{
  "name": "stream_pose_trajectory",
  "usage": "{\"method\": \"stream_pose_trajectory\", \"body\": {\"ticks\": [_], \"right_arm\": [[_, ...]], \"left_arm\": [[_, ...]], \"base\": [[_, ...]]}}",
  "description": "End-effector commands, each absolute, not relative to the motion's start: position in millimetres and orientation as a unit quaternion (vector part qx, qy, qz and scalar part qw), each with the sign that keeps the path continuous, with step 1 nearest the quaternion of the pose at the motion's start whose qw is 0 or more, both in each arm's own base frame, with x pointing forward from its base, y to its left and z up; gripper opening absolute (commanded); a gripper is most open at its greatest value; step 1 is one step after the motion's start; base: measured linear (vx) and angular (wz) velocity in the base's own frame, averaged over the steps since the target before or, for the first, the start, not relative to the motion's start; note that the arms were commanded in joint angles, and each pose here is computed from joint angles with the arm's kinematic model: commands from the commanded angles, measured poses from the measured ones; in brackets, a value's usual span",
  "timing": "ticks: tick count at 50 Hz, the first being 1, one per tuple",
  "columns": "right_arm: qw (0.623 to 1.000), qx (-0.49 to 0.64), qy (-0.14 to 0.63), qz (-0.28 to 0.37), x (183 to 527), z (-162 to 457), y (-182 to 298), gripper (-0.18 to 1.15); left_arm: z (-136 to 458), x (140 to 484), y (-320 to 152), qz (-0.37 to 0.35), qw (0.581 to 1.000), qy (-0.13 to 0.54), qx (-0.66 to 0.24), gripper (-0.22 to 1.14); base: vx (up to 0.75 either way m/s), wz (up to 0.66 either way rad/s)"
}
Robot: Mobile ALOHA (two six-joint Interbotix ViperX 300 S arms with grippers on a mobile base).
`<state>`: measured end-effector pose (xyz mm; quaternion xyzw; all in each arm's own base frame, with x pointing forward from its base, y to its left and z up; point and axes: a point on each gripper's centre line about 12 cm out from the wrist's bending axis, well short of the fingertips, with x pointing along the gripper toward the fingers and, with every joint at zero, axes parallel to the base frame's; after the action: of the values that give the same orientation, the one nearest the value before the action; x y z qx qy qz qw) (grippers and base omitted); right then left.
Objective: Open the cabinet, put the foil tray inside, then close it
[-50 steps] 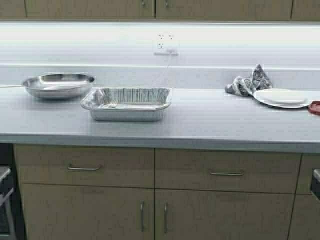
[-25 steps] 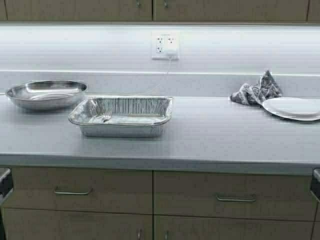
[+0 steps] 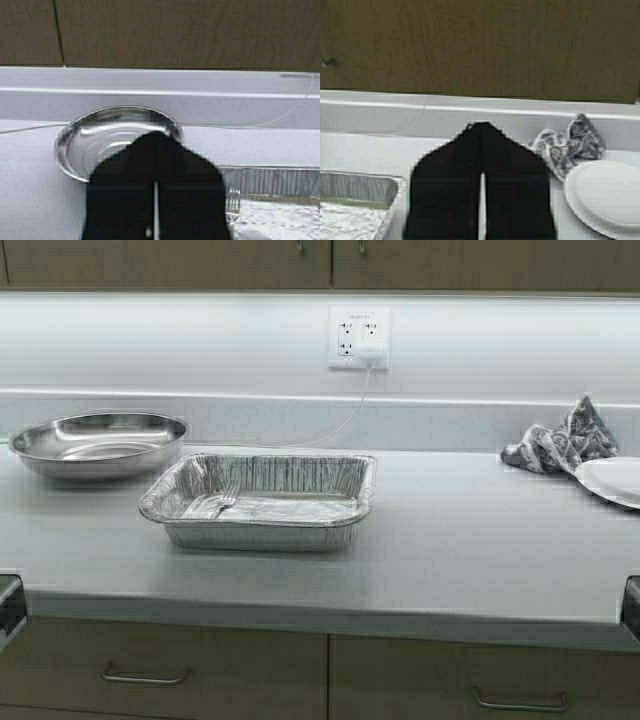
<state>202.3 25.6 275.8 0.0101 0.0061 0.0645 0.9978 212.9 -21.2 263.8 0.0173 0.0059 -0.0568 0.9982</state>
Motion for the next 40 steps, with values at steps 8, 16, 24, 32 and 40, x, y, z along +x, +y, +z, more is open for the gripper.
{"method": "stream_pose_trajectory", "body": {"ticks": [8,16,24,32,40], "right_arm": [[0.971,0.022,-0.018,0.236,194.7,282.1,99.5,1.0],[0.96,0.045,-0.029,0.276,215.3,291.8,136.4,1.03],[0.958,0.03,-0.027,0.284,253.6,292.0,171.6,1.03],[0.963,0.027,-0.051,0.265,284.8,301.0,211.3,1.03],[0.981,0.009,-0.093,0.169,307.3,310.9,236.2,1.02]], "left_arm": [[268.9,191.0,-101.0,-0.252,0.967,-0.012,0.036,1.04],[257.8,205.8,-118.2,-0.268,0.963,-0.001,0.01,1.01],[259.1,234.0,-134.4,-0.26,0.965,-0.021,-0.013,1.01],[260.6,266.5,-172.0,-0.258,0.965,-0.022,-0.038,1.01],[262.0,300.6,-208.3,-0.229,0.971,-0.045,-0.052,1.01]], "base": [[0.19,0.01],[0.14,-0.01],[0.08,-0.02],[0.02,-0.01],[0.0,0.0]]}}
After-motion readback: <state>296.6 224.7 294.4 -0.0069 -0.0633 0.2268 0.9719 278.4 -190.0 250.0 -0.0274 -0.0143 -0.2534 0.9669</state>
